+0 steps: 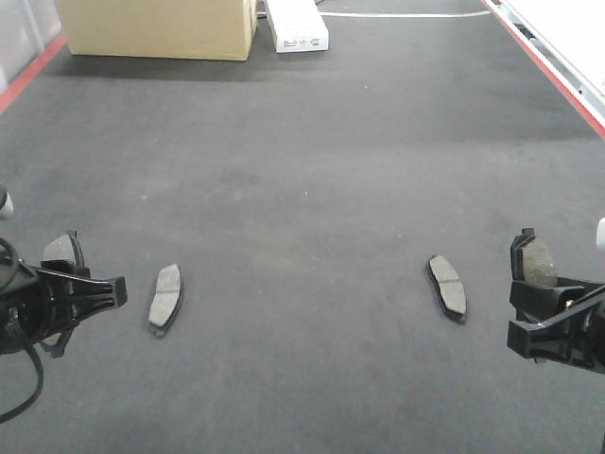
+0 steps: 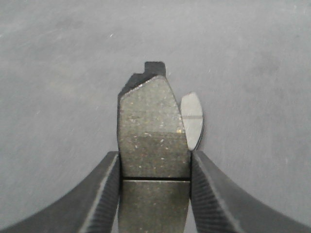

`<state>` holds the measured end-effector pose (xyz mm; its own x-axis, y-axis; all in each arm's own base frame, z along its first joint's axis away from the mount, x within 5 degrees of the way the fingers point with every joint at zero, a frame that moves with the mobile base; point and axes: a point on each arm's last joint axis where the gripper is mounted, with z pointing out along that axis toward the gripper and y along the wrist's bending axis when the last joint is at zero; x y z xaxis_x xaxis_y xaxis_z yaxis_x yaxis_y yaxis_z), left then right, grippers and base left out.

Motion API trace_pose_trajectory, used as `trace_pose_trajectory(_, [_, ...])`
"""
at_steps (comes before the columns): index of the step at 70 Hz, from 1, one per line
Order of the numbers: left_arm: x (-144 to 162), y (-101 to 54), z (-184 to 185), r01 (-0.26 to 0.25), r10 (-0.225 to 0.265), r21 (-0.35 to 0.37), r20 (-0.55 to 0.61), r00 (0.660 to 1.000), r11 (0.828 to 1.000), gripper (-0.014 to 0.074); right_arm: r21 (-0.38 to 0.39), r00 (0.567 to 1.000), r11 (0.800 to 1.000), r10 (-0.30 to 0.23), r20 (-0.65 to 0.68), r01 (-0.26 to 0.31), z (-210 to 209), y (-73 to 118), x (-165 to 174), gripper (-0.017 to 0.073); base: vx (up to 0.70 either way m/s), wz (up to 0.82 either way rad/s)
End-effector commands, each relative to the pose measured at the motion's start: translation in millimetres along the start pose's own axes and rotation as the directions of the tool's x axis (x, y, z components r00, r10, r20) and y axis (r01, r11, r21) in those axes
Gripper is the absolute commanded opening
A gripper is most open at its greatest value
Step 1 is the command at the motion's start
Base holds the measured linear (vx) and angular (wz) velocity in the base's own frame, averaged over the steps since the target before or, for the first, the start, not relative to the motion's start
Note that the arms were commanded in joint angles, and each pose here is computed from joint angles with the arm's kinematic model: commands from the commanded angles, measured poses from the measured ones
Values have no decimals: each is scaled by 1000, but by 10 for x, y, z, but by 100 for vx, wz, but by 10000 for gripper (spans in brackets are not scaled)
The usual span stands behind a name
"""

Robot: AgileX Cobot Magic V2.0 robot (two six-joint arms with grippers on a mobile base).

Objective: Move and align brake pads A on conveyor
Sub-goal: 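Turn and drive up to the dark grey conveyor belt, then swing the left gripper with its brake pad over the belt beside the placed pads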

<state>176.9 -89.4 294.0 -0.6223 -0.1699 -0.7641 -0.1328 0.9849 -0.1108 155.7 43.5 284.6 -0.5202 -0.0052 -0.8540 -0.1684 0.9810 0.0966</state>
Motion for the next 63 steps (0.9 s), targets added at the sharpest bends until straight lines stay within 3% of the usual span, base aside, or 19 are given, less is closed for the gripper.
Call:
trace_pose_trajectory(1, [-115, -38, -77, -13, 10, 45, 70, 998, 999, 216, -27, 992, 1000, -13, 123, 16, -54, 30, -181, 36, 14, -2])
trace_pose_trajectory(63, [-115, -38, -77, -13, 10, 45, 70, 998, 999, 216, -27, 992, 1000, -13, 123, 16, -54, 30, -181, 36, 5, -2])
